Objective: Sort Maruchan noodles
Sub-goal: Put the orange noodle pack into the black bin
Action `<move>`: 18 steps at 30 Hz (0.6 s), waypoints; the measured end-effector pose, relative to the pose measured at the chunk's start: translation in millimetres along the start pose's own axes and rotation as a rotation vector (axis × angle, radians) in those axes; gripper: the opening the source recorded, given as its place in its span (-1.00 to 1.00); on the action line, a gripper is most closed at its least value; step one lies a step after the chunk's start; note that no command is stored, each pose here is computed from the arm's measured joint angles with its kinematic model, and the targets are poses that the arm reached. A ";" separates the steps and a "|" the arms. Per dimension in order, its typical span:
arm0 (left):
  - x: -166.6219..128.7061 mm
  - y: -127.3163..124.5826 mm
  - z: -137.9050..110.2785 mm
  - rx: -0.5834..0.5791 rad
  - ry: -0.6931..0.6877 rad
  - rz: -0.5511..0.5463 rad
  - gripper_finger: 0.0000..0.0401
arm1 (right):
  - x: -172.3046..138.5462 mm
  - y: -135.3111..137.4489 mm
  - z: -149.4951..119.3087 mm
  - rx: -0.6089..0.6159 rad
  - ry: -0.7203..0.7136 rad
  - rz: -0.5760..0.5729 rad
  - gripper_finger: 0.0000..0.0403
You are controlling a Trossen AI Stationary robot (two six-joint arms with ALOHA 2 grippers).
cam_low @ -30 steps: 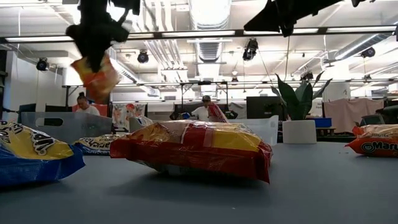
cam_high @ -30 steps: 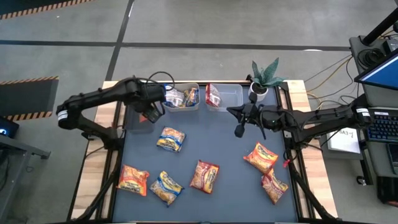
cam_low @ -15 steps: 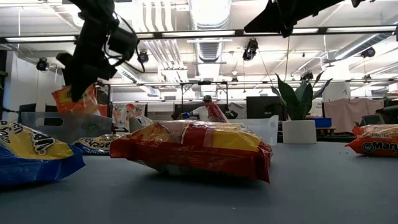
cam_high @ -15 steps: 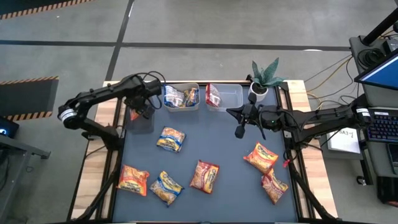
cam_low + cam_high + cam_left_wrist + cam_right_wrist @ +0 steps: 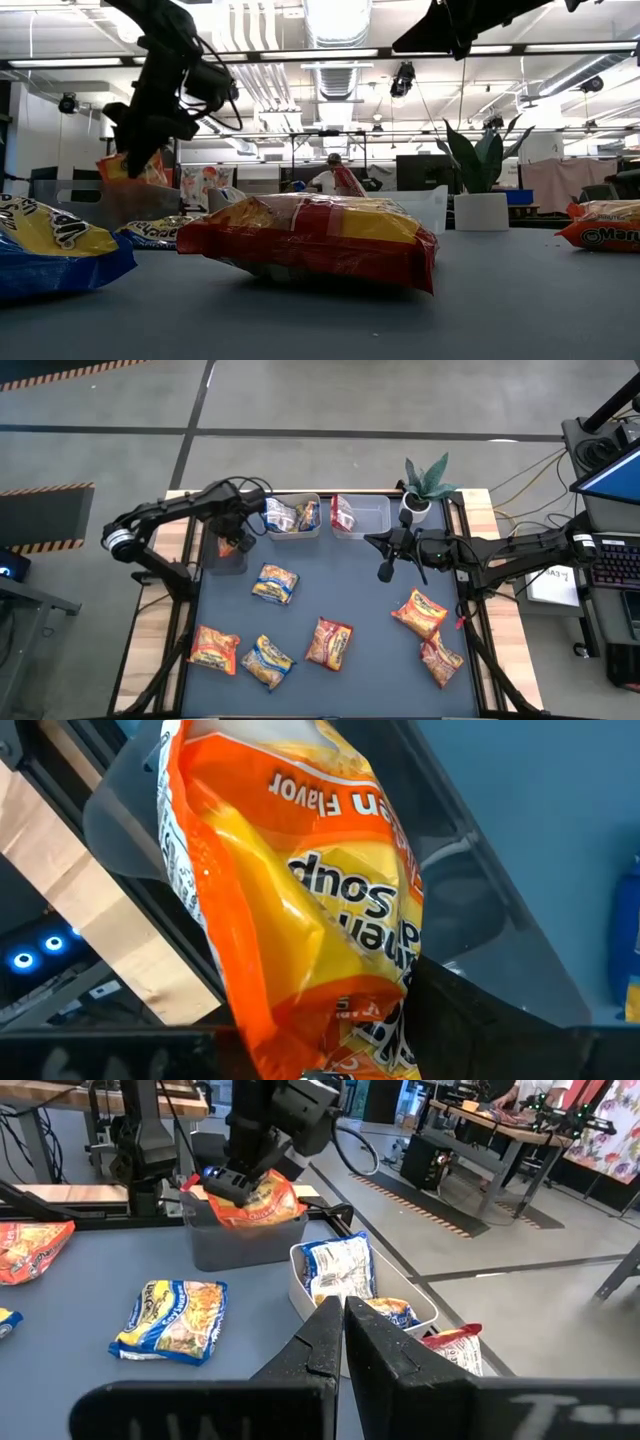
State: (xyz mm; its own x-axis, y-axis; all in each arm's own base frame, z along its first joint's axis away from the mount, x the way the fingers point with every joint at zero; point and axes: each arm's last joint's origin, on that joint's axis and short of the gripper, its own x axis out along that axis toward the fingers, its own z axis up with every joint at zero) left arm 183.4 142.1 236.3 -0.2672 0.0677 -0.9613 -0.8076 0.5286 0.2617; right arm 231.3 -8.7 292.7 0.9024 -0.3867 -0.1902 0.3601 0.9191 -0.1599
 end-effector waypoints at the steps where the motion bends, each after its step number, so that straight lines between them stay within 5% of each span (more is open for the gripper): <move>1: 1.1 -0.7 0.8 0.001 0.007 0.000 -0.39 | 0.0 0.0 -0.1 -0.001 0.000 0.000 -0.96; 18: 4.3 -6.5 4.4 0.008 0.031 -0.077 -0.38 | 0.0 -0.1 0.3 -0.012 -0.001 -0.001 -0.96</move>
State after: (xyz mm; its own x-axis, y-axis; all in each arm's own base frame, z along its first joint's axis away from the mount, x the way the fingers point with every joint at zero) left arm 189.8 142.7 230.1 -0.2209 0.0004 -0.9753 -0.8224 0.5375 0.1865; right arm 231.3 -8.7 293.0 0.9021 -0.3877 -0.1894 0.3584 0.9177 -0.1717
